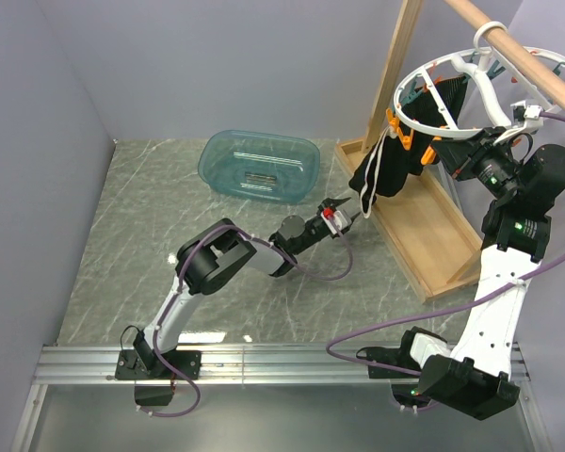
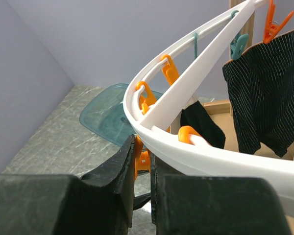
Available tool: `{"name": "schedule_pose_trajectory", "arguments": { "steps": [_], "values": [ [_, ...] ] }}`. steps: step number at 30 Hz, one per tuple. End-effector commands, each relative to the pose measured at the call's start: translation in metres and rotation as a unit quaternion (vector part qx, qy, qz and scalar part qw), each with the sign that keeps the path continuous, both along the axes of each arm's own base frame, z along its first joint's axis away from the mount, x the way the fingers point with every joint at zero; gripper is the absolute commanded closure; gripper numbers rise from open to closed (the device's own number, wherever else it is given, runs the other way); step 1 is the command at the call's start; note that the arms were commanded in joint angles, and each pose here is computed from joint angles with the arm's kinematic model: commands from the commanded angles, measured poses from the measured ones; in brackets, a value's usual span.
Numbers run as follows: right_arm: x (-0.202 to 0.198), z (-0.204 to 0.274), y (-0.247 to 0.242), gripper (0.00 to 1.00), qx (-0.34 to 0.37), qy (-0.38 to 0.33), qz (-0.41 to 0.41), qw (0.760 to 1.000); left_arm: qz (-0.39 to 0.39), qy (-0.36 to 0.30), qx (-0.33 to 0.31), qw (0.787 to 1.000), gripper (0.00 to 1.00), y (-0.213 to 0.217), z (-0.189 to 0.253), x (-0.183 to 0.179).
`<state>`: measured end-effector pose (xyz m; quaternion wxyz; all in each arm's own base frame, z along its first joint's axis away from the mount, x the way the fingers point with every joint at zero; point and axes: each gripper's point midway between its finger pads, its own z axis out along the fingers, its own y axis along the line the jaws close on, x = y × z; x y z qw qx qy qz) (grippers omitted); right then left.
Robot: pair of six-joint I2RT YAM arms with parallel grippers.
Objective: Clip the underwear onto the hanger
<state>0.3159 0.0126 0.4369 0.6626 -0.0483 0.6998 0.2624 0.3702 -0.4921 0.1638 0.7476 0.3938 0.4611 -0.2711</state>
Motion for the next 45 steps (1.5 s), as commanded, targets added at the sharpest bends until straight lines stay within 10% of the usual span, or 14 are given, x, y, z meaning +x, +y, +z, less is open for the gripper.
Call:
{"name": "schedule_pose_trajectory", "arguments": {
  "steps": [1,27,45],
  "values": [
    [-0.011,0.013,0.011,1.00,-0.007,-0.020,0.028,0.999,-0.001,-0.058,-0.111,0.992,0.46,0.012,0.065,-0.014],
    [-0.007,0.010,0.009,1.00,0.001,-0.010,0.034,0.999,0.057,-0.135,-0.103,0.984,0.40,-0.012,0.048,0.036],
    [-0.005,0.004,0.006,1.00,-0.004,-0.010,0.027,1.000,-0.020,-0.140,-0.130,0.981,0.92,0.008,0.122,-0.013]
  ]
}}
